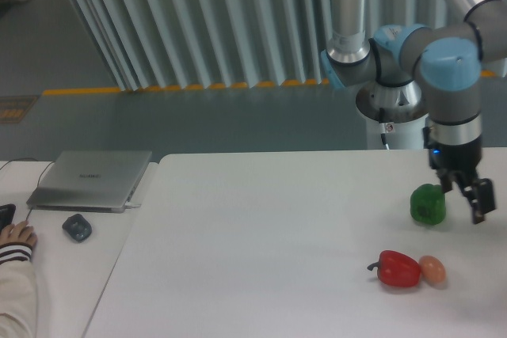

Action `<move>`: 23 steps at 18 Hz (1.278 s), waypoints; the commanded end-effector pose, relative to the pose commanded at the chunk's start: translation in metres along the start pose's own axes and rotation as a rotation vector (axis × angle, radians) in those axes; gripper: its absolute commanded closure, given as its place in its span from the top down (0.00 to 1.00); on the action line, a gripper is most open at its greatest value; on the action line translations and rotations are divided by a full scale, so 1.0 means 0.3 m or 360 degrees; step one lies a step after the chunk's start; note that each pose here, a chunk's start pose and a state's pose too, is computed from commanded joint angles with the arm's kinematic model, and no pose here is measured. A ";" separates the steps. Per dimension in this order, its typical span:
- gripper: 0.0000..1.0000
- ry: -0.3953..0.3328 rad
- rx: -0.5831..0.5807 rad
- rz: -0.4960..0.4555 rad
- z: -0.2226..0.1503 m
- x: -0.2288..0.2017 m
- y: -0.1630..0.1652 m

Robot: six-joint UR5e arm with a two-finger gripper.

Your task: Place the triangular bread on the table

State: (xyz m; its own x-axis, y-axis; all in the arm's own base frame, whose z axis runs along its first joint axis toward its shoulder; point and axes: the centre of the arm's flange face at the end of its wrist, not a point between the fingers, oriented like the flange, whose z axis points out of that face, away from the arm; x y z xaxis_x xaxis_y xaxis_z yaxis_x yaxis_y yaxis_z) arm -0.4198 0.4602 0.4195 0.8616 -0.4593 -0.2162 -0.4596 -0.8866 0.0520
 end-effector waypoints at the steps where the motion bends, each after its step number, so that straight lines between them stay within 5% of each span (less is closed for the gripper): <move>1: 1.00 -0.0010 -0.0005 -0.0049 0.003 -0.021 0.047; 13: 1.00 -0.0184 -0.0142 -0.0252 0.089 -0.234 0.310; 23: 1.00 -0.0160 -0.0192 -0.0370 0.248 -0.324 0.490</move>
State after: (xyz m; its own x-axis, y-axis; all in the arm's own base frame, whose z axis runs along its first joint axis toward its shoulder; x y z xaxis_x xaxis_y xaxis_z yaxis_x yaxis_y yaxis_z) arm -0.5871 0.3786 0.3757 0.9124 -0.2402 -0.3314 -0.2176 -0.9705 0.1043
